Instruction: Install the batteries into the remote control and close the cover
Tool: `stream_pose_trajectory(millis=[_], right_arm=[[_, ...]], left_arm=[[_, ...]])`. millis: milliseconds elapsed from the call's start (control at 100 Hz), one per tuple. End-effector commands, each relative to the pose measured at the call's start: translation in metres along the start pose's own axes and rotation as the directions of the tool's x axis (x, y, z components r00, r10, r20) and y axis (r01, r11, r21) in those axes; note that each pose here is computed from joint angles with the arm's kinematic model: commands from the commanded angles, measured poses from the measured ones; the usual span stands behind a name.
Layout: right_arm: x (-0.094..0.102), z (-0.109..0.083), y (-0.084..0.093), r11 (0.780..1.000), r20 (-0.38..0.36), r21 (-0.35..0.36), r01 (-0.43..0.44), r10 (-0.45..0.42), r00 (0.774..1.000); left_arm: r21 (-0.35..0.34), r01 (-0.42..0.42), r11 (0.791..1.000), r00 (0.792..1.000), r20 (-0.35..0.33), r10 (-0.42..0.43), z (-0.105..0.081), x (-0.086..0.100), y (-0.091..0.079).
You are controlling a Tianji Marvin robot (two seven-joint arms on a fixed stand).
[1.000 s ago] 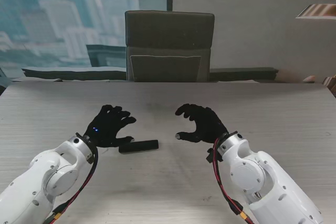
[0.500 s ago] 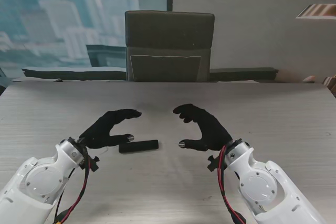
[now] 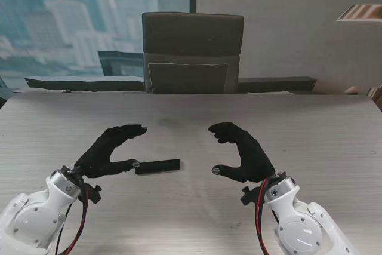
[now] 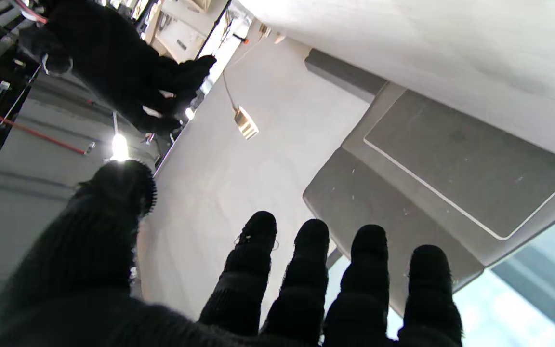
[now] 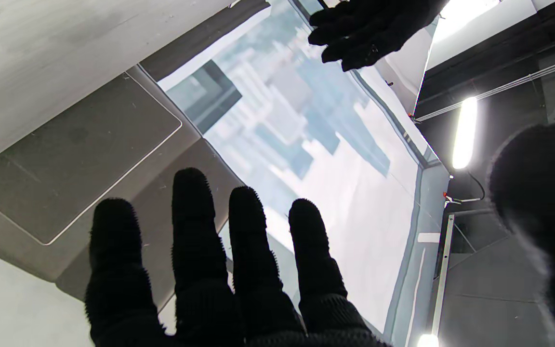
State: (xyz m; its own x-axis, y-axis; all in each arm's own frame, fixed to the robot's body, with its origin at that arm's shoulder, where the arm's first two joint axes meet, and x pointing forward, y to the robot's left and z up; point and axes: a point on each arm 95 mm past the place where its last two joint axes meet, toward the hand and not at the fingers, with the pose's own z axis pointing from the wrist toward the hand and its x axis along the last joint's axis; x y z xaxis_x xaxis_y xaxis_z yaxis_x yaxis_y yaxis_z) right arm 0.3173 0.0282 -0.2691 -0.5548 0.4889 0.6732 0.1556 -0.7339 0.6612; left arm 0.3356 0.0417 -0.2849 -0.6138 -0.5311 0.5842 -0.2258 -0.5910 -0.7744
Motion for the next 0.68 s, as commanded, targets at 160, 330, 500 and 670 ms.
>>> stream_pose_trajectory(millis=[160,330,500,670], right_arm=[[0.0059,-0.0095,-0.0065,1.0,0.003,-0.004,0.005,-0.005,1.0],[0.0053,-0.0102,-0.0084,1.0,0.017,-0.008,0.012,-0.011,1.0],[0.0055,-0.0074,-0.0105,1.0,0.014,0.008,0.025,-0.025,1.0],[0.0054,-0.0058,-0.0118,1.0,0.014,0.013,0.02,-0.02,1.0]], left_arm=[[-0.028,0.034,0.999,0.999,-0.023,-0.035,0.0056,0.0057,0.0061],[-0.041,0.027,0.999,0.999,-0.027,-0.028,0.006,0.0076,0.007],[-0.019,0.026,0.999,1.0,-0.006,-0.026,0.0046,0.006,0.0068],[-0.015,0.022,1.0,1.0,-0.004,-0.022,0.0033,0.0051,0.0064]])
